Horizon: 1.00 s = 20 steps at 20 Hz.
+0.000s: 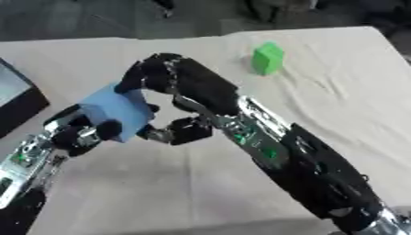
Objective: Pick up the objects with one hand, pass them to the other hand, and then place them into the box on the other side of the table.
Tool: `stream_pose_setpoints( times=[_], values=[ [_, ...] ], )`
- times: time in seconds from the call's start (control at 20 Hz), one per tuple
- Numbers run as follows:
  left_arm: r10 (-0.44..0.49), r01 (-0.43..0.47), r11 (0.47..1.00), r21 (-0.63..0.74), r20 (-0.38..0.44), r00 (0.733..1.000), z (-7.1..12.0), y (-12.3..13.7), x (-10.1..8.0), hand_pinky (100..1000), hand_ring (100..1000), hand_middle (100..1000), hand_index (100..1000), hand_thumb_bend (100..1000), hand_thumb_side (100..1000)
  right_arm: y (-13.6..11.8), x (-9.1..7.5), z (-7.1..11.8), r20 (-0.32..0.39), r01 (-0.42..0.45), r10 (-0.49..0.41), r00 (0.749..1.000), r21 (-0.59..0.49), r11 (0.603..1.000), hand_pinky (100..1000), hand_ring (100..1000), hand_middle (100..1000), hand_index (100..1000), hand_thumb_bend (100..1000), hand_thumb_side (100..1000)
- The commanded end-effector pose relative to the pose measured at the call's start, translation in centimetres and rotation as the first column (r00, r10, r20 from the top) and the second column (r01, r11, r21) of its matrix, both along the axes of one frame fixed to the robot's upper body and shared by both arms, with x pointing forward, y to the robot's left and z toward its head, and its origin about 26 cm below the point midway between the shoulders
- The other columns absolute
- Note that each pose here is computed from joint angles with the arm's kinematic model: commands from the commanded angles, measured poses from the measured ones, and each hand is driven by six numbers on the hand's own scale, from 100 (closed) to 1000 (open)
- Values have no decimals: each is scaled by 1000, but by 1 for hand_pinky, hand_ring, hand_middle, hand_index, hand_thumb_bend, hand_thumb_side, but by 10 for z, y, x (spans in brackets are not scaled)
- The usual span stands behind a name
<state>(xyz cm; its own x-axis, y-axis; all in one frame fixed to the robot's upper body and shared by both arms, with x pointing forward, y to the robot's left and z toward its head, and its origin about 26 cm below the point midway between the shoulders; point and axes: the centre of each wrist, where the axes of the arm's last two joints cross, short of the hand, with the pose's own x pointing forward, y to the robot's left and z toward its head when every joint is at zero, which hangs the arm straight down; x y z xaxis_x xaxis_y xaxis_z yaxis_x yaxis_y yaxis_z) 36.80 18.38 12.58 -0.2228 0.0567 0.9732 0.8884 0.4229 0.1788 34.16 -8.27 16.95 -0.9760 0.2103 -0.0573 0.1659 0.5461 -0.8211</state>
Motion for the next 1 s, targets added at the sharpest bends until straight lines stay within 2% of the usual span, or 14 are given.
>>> stream_pose_setpoints(
  times=[0.05, 0.15, 0.3, 0.35, 0.4, 0.5, 0.65, 0.7, 0.85, 1.0],
  values=[
    [46, -45, 999, -28, 9, 999, 11, 4, 3, 742, 883, 592, 642, 486, 514, -2, 0, 4, 28, 0, 0, 1000, -16, 1000, 676, 610, 533, 591, 100, 100],
    [61, -61, 998, -31, 2, 998, 11, 4, 3, 741, 881, 587, 639, 458, 514, -2, 0, 4, 30, 3, -2, 1000, -20, 1000, 674, 613, 541, 602, 100, 100],
    [90, -90, 996, -24, -2, 996, 10, 9, 3, 740, 880, 586, 637, 441, 515, -5, 0, 5, 52, 30, -28, 998, -34, 999, 695, 627, 578, 647, 260, 101],
    [98, -98, 995, -17, -2, 995, 9, 11, 4, 740, 881, 588, 638, 438, 515, -6, 0, 7, 67, 45, -43, 997, -36, 998, 711, 648, 607, 674, 369, 189],
    [111, -111, 994, -5, 0, 994, 8, 14, 4, 739, 881, 592, 642, 437, 515, -7, -2, 9, 90, 64, -60, 994, -42, 997, 735, 681, 654, 711, 439, 250],
    [148, -148, 989, 27, 5, 989, 5, 22, 6, 739, 884, 596, 646, 438, 513, -8, -4, 12, 139, 111, -101, 985, -65, 992, 775, 737, 744, 791, 531, 345],
    [205, -205, 976, 73, 14, 979, -2, 35, 9, 740, 887, 600, 649, 435, 511, -10, -6, 15, 187, 180, -162, 969, -83, 980, 810, 787, 843, 914, 629, 408],
    [217, -218, 972, 86, 17, 976, -4, 39, 9, 740, 888, 601, 650, 436, 511, -10, -7, 15, 201, 196, -177, 963, -80, 977, 821, 804, 880, 952, 653, 407],
    [247, -248, 961, 125, 24, 969, -11, 50, 11, 739, 888, 603, 653, 434, 508, -12, -11, 20, 249, 234, -217, 944, -41, 971, 844, 833, 939, 980, 667, 380],
    [285, -286, 947, 149, 30, 958, -15, 60, 13, 738, 887, 603, 652, 435, 504, -13, -13, 21, 271, 249, -252, 929, 45, 967, 841, 832, 940, 974, 665, 316]
  ],
)
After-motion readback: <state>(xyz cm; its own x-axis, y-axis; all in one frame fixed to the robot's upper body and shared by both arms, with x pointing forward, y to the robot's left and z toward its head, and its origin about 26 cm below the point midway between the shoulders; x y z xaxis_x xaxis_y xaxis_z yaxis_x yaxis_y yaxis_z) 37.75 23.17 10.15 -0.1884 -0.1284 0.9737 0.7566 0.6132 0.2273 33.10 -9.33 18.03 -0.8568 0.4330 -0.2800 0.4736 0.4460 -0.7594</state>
